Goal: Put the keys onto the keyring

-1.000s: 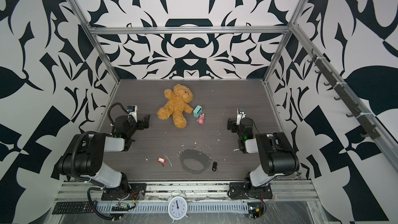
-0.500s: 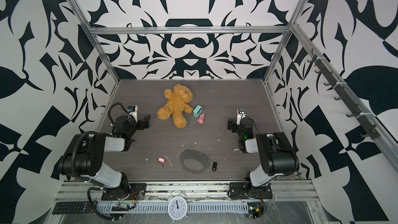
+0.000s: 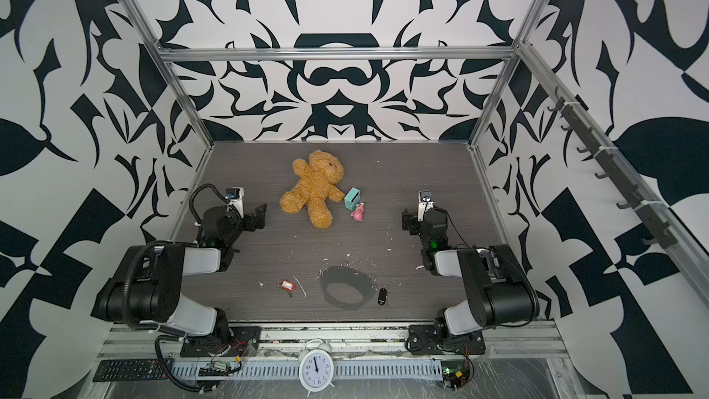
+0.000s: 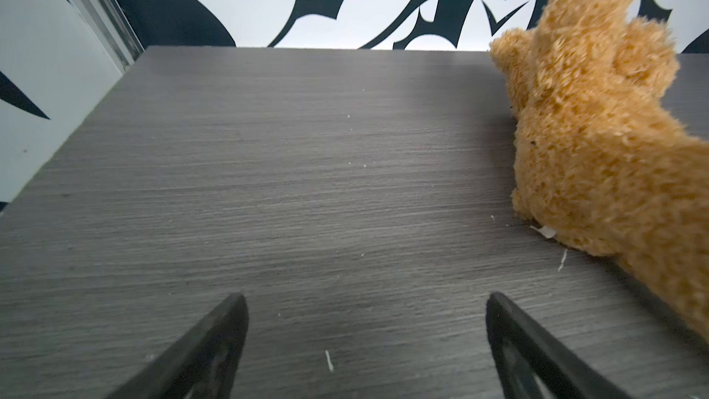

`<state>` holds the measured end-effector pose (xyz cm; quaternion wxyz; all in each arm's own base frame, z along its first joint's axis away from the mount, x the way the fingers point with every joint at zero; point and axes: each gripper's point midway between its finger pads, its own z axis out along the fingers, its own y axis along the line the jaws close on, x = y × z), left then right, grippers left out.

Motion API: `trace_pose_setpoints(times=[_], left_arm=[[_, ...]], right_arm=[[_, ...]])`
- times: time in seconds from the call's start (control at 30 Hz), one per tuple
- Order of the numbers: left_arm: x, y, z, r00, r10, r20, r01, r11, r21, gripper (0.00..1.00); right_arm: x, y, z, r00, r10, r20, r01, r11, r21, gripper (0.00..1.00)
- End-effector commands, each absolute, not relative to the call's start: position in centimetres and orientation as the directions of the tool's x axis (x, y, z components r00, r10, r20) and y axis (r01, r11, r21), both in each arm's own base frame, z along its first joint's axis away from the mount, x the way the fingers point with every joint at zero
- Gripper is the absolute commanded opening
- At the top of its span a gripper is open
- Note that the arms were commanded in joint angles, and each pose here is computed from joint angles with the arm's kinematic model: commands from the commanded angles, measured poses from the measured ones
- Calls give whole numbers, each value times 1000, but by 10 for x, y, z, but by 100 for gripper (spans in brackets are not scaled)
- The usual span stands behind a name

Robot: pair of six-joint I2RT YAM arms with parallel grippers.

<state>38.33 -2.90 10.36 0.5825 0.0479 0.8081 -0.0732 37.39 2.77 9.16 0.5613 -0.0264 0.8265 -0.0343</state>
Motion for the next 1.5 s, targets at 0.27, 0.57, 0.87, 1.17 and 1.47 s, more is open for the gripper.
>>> trace_pose_setpoints(times=[0.27,0.57,0.87,1.17,1.47], left_arm=[[347,-39,189,-189,-119,-975,155,977,-149,99],[304,-42,228,-244,-417,-875,110,885,-453,99],[285,-4,206,-214,-554,-805,-122,832,-541,99],[300,-24,182,-421,-603,-677,-173,787,-592,99],[315,-89,181,-533,-472,-702,162,758,-632,80]], right_arm=[[336,-2,161,-291,100,-951,281,960,15,100],[311,52,188,-316,369,-874,24,924,381,100],[280,14,182,-120,572,-812,168,818,551,100],[280,13,149,-204,548,-811,232,832,504,100],[305,27,115,-404,443,-800,250,895,369,92]])
